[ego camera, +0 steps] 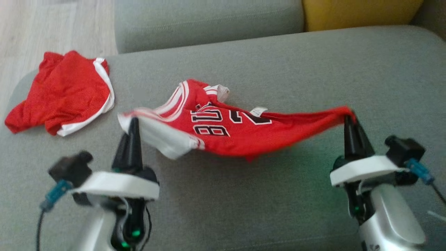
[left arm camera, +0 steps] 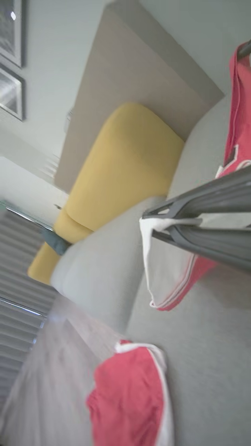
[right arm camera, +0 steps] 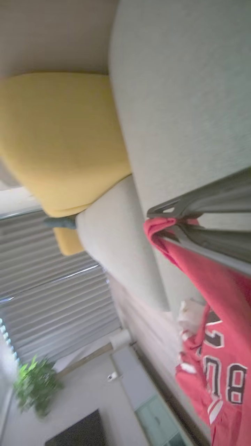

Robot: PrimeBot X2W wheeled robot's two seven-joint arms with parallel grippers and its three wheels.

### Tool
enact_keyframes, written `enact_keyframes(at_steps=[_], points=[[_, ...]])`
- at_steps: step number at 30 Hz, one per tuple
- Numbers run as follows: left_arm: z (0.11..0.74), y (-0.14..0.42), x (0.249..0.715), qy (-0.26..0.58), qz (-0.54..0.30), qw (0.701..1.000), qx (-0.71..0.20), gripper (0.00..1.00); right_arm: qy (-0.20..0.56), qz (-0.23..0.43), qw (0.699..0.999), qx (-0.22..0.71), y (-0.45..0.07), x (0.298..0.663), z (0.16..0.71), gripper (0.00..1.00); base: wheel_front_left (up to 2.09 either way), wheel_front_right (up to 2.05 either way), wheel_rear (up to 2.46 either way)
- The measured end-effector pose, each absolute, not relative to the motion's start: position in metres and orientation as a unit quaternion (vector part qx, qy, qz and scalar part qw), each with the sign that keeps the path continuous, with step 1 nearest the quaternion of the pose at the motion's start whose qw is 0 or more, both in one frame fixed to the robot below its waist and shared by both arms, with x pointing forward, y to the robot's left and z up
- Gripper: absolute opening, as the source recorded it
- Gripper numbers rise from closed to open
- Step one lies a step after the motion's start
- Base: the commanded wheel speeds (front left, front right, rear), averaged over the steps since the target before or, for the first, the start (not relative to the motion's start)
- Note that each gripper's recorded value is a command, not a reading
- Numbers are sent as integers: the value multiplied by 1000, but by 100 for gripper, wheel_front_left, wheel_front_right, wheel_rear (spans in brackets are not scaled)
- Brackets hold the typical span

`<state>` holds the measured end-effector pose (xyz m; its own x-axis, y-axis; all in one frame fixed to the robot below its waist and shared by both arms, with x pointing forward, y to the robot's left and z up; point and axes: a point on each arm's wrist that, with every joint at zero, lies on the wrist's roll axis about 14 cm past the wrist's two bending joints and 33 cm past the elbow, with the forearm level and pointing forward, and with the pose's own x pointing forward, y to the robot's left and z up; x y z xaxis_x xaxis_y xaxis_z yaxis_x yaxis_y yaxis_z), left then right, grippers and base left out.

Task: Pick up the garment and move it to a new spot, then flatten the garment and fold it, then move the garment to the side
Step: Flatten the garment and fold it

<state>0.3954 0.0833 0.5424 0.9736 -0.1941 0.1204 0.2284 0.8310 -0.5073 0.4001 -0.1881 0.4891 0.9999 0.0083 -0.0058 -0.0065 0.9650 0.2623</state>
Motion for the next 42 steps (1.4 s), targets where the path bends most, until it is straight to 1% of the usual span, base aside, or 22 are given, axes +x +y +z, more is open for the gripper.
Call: enact_keyframes(at_steps=[4, 8, 11, 12, 16, 21, 24, 26, 29, 32, 37, 38, 39, 40, 41, 42], points=[[605, 77, 396, -118, -151, 946, -264, 0, -99, 16, 987, 127, -189, 398, 555, 0, 0, 0, 0], [666, 70, 388, -197, -193, 930, -244, 0, -194, 20, 974, 117, -195, 383, 615, 0, 0, 0, 0], [716, 65, 376, -262, -224, 911, -225, 0, -254, 23, 961, 108, -198, 368, 656, 0, 0, 0, 0], [716, 65, 376, -262, -224, 911, -225, 0, -254, 23, 961, 108, -198, 368, 656, 0, 0, 0, 0], [772, 59, 357, -334, -258, 884, -201, 0, -306, 32, 947, 90, -197, 347, 698, 0, 0, 0, 0], [819, 52, 334, -398, -290, 855, -165, 0, -365, 33, 928, 60, -198, 319, 746, 0, 0, 0, 0], [839, 49, 330, -422, -304, 842, -143, 0, -389, 27, 920, 41, -200, 307, 766, 0, 0, 0, 0], [846, 45, 336, -427, -308, 840, -131, 0, -387, 23, 921, 32, -202, 308, 769, 0, 0, 0, 0], [844, 39, 360, -409, -312, 849, -122, 0, -370, 14, 929, 25, -208, 324, 766, 0, 0, 0, 0], [826, 32, 403, -366, -308, 871, -111, 0, -339, 19, 940, 40, -209, 358, 753, 0, 0, 0, 0], [800, 26, 485, -308, -293, 901, -93, 0, -293, 34, 954, 50, -205, 438, 738, 0, 0, 0, 0], [798, 25, 501, -303, -288, 904, -89, 0, -290, 38, 955, 50, -203, 454, 739, 0, 0, 0, 0], [799, 26, 530, -306, -270, 910, -74, 0, -286, 39, 957, 43, -202, 487, 741, 0, 0, 0, 0], [799, 26, 530, -306, -270, 910, -74, 0, -286, 39, 957, 43, -202, 487, 741, 0, 0, 0, 0], [801, 26, 543, -310, -264, 911, -68, 0, -283, 36, 958, 30, -201, 502, 742, 0, 0, 0, 0], [804, 27, 567, -319, -250, 912, -61, 0, -280, 34, 959, 11, -200, 531, 743, 0, 0, 0, 0]])
